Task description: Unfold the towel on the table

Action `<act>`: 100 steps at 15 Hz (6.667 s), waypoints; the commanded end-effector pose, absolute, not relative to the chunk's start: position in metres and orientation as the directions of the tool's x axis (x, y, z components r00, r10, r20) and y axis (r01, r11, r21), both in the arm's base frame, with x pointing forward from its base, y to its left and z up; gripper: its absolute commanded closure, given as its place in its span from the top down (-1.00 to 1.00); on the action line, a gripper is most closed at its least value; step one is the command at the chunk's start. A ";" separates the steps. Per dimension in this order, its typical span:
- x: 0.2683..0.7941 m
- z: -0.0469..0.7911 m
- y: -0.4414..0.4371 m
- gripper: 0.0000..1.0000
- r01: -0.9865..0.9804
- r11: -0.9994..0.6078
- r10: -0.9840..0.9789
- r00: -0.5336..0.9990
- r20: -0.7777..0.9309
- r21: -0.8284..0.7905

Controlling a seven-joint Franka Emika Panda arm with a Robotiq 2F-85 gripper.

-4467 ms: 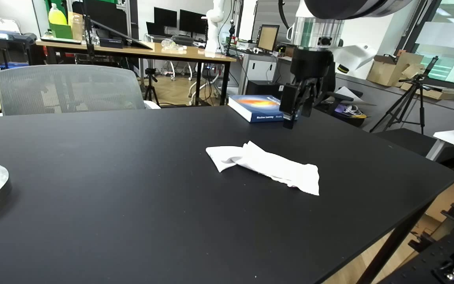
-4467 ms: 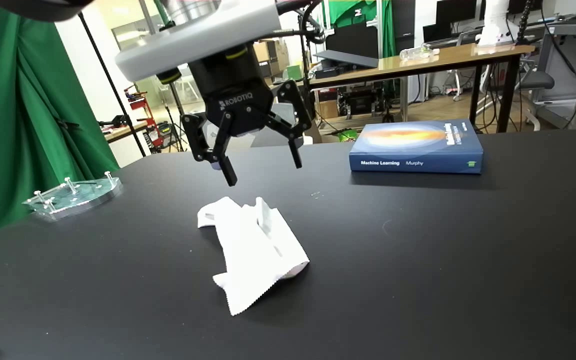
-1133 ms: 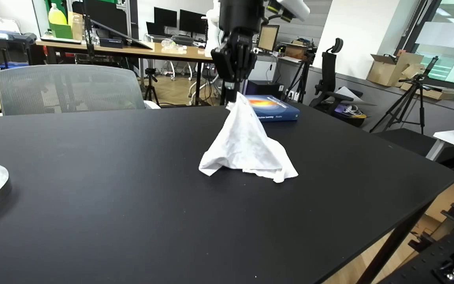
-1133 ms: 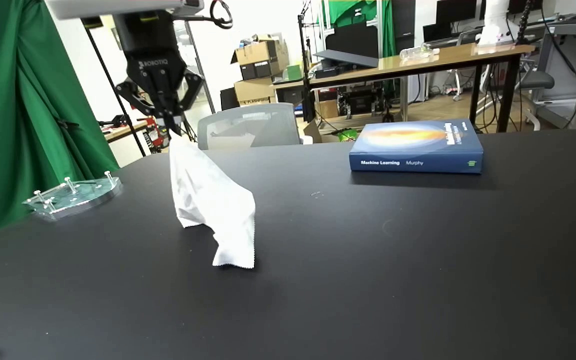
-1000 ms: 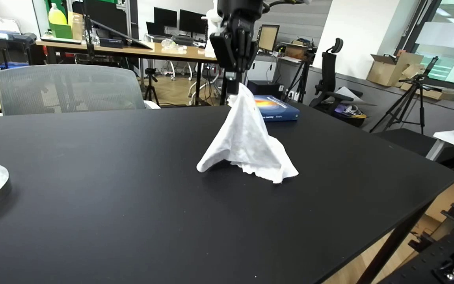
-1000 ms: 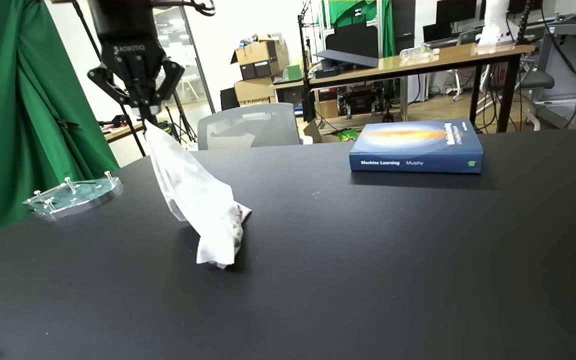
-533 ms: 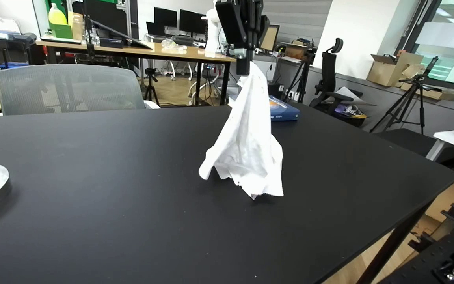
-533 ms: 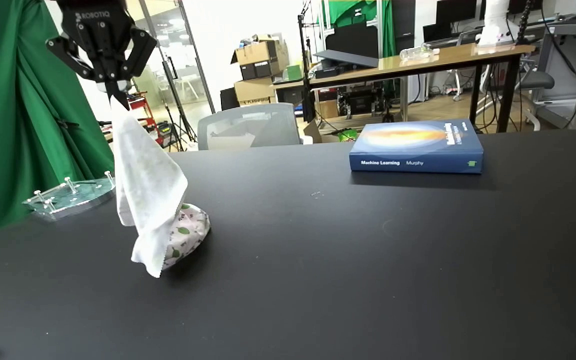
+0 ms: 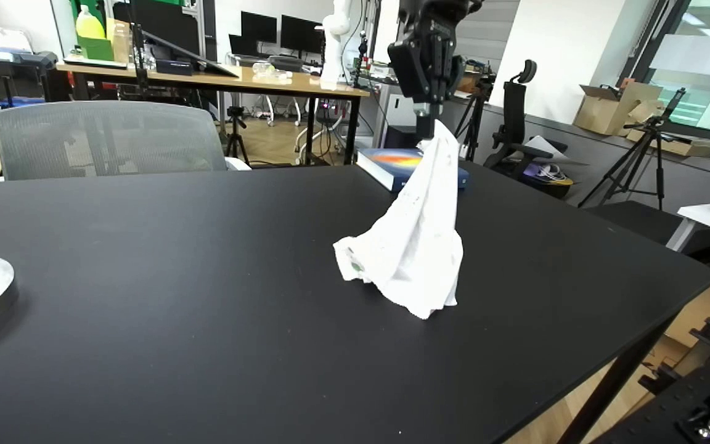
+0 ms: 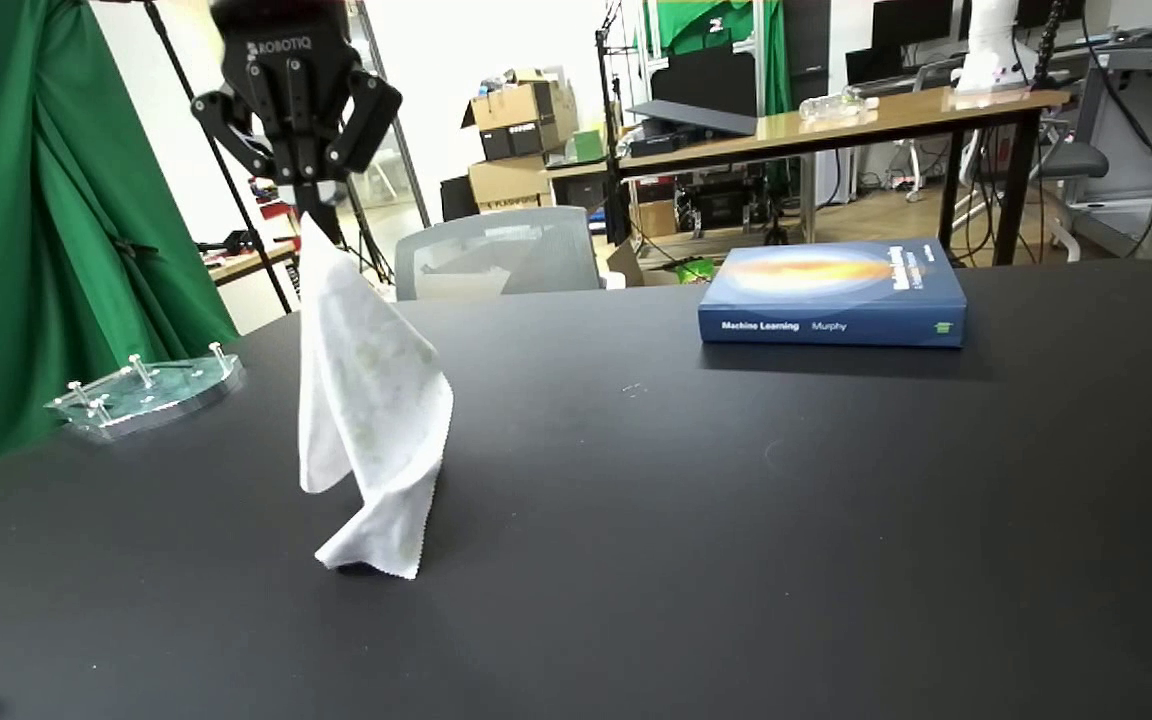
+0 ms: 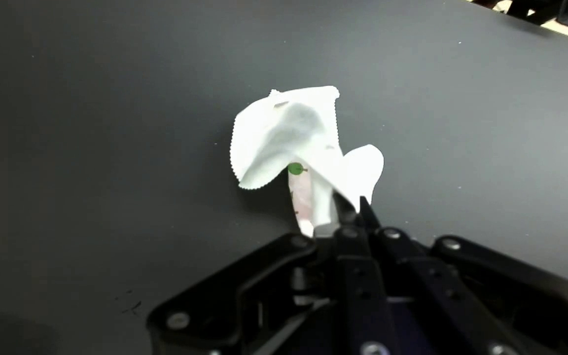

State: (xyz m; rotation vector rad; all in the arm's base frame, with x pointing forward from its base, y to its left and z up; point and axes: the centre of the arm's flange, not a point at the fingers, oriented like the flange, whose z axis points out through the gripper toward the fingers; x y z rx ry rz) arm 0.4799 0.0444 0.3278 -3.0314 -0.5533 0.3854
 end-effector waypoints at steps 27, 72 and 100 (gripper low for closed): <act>0.524 0.238 -0.040 0.64 -0.105 -0.992 -0.111 0.991 -0.075 0.074; 0.470 0.169 0.028 -1.00 0.177 -0.981 0.153 0.960 -0.234 0.084; 0.574 0.228 0.006 0.47 0.143 -0.945 0.138 0.990 -0.037 0.294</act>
